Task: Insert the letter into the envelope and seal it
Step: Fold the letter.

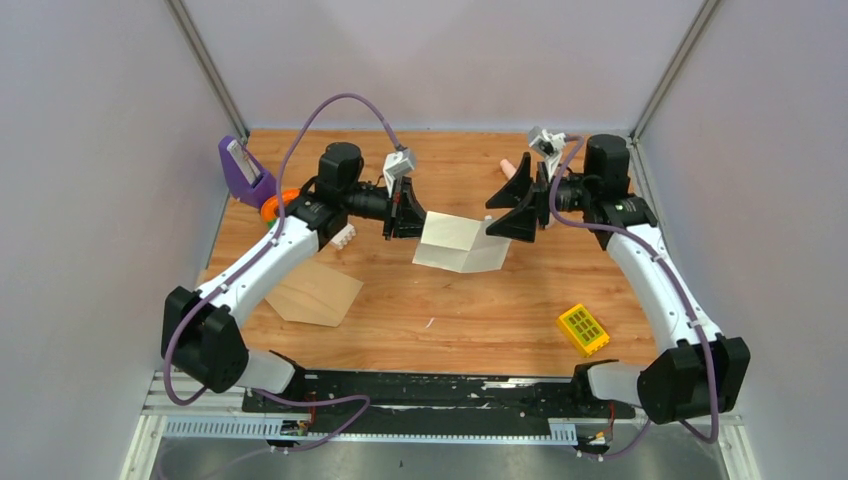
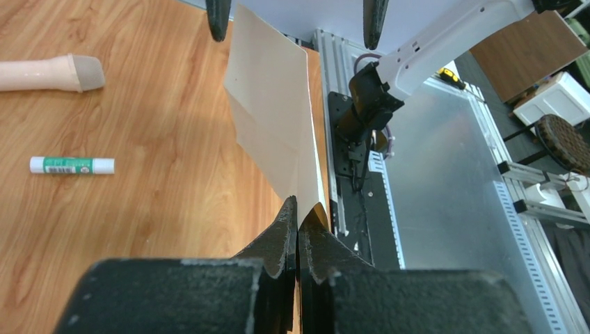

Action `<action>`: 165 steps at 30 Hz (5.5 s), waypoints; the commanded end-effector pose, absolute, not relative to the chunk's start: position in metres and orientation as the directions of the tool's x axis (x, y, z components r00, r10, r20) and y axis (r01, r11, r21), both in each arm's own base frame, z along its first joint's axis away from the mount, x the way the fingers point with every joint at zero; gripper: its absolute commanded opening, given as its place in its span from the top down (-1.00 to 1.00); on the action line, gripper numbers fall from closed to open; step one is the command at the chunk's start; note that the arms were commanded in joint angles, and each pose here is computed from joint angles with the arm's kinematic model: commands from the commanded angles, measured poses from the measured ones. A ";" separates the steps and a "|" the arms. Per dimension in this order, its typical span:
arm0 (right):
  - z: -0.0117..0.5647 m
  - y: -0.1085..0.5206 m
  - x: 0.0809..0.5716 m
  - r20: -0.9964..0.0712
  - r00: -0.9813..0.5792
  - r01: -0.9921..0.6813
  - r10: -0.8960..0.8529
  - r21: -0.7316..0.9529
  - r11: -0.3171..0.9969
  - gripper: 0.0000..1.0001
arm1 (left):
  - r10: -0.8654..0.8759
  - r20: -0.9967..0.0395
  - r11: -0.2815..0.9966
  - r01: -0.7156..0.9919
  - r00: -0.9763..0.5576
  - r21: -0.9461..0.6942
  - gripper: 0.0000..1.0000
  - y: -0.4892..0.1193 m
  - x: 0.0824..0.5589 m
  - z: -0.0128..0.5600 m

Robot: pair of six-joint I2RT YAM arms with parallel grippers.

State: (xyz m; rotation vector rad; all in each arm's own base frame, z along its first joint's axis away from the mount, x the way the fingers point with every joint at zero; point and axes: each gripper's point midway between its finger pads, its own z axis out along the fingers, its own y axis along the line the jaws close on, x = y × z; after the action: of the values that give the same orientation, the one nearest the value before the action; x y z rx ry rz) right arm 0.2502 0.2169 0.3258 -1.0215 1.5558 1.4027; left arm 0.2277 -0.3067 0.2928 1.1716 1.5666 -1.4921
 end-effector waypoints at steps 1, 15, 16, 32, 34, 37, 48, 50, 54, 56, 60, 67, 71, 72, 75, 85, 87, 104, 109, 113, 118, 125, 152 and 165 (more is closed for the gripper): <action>0.332 0.217 0.240 -0.974 -0.211 -0.975 -0.088 0.203 0.087 -0.53 | 0.167 -0.931 -0.058 0.939 -0.325 -0.338 1.00 -0.307 0.229 0.296; 0.301 0.239 0.236 -0.963 -0.186 -0.980 -0.195 0.168 0.103 -0.12 | 0.177 -0.930 -0.054 0.941 -0.321 -0.335 1.00 -0.306 0.228 0.291; 0.302 0.239 0.237 -0.964 -0.183 -0.981 -0.194 0.165 0.105 -0.11 | 0.177 -0.931 -0.057 0.941 -0.320 -0.334 1.00 -0.306 0.227 0.292; 0.311 0.236 0.209 -0.969 -0.111 -0.994 -0.223 0.102 0.049 1.00 | 0.186 -0.948 -0.048 0.961 -0.258 -0.271 0.87 -0.302 0.226 0.297; 0.313 0.234 0.206 -0.969 -0.099 -0.995 -0.225 0.089 0.054 1.00 | 0.187 -0.950 -0.032 0.965 -0.251 -0.262 0.67 -0.302 0.229 0.298; 0.310 0.230 0.209 -0.965 -0.097 -0.993 -0.242 0.076 0.093 1.00 | 0.184 -0.953 0.034 0.970 -0.243 -0.241 -0.83 -0.296 0.240 0.303; 0.276 0.229 0.214 -0.936 -0.212 -0.974 -0.281 0.181 0.134 1.00 | 0.053 -0.977 0.052 0.978 -0.205 -0.202 -1.00 -0.247 0.257 0.382; 0.274 0.232 0.211 -0.930 -0.246 -0.969 -0.273 0.224 0.108 1.00 | 0.075 -0.977 0.022 0.980 -0.198 -0.197 -1.00 -0.257 0.252 0.382; 0.273 0.236 0.202 -0.925 -0.282 -0.959 -0.256 0.279 0.049 1.00 | 0.217 -0.957 -0.027 0.979 -0.192 -0.203 -1.00 -0.293 0.237 0.350; 0.273 0.236 0.199 -0.924 -0.288 -0.957 -0.252 0.289 0.035 1.00 | 0.257 -0.946 -0.064 0.974 -0.196 -0.219 -1.00 -0.311 0.232 0.335; 0.273 0.236 0.195 -0.924 -0.290 -0.956 -0.248 0.294 0.024 1.00 | 0.321 -0.925 -0.107 0.963 -0.203 -0.248 -1.00 -0.341 0.223 0.312; 0.274 0.234 0.191 -0.929 -0.277 -0.959 -0.247 0.281 0.017 1.00 | 0.398 -0.898 -0.161 0.950 -0.187 -0.269 -0.77 -0.375 0.213 0.290; 0.271 0.234 0.193 -0.927 -0.272 -0.961 -0.257 0.273 0.034 1.00 | 0.429 -0.888 -0.179 0.948 -0.164 -0.262 -0.25 -0.381 0.204 0.281; 0.270 0.233 0.194 -0.927 -0.273 -0.961 -0.258 0.273 0.036 1.00 | 0.432 -0.887 -0.174 0.950 -0.163 -0.259 -0.18 -0.381 0.204 0.280; 0.268 0.233 0.196 -0.925 -0.275 -0.961 -0.262 0.274 0.042 1.00 | 0.434 -0.888 -0.162 0.957 -0.150 -0.241 0.10 -0.378 0.205 0.282; 0.260 0.230 0.204 -0.920 -0.278 -0.961 -0.276 0.267 0.079 1.00 | 0.440 -0.893 -0.140 0.976 -0.090 -0.167 0.42 -0.362 0.205 0.288; 0.260 0.229 0.205 -0.920 -0.279 -0.960 -0.276 0.267 0.081 1.00 | 0.430 -0.898 -0.132 0.978 -0.092 -0.163 0.61 -0.359 0.208 0.291; 0.266 0.224 0.208 -0.930 -0.254 -0.966 -0.267 0.233 0.107 1.00 | 0.429 -0.898 -0.094 0.984 -0.100 -0.154 0.94 -0.339 0.212 0.291; 0.269 0.222 0.207 -0.934 -0.245 -0.969 -0.260 0.223 0.109 1.00 | 0.422 -0.901 -0.072 0.987 -0.102 -0.146 0.79 -0.330 0.216 0.293; 0.271 0.221 0.207 -0.935 -0.242 -0.969 -0.257 0.221 0.110 1.00 | 0.424 -0.899 -0.060 0.987 -0.107 -0.146 0.72 -0.325 0.219 0.292; 0.272 0.220 0.207 -0.938 -0.236 -0.970 -0.255 0.213 0.113 1.00 | 0.425 -0.898 -0.045 0.989 -0.111 -0.144 0.81 -0.320 0.223 0.290; 0.271 0.218 0.209 -0.938 -0.234 -0.970 -0.255 0.208 0.124 1.00 | 0.403 -0.908 -0.005 0.992 -0.116 -0.128 0.87 -0.306 0.237 0.301; 0.276 0.219 0.210 -0.937 -0.251 -0.967 -0.244 0.231 0.109 1.00 | 0.396 -0.916 -0.049 0.995 -0.061 -0.088 -0.84 -0.306 0.229 0.331; 0.282 0.219 0.202 -0.942 -0.242 -0.970 -0.233 0.226 0.090 1.00 | 0.498 -0.865 -0.126 0.980 -0.070 -0.152 -0.66 -0.350 0.230 0.291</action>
State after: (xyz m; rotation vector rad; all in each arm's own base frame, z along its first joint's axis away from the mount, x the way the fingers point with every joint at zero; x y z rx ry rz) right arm 0.2085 0.2177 0.2659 -1.1924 1.6700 1.1987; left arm 0.2332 -0.3493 0.2802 1.6305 1.6373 -1.1508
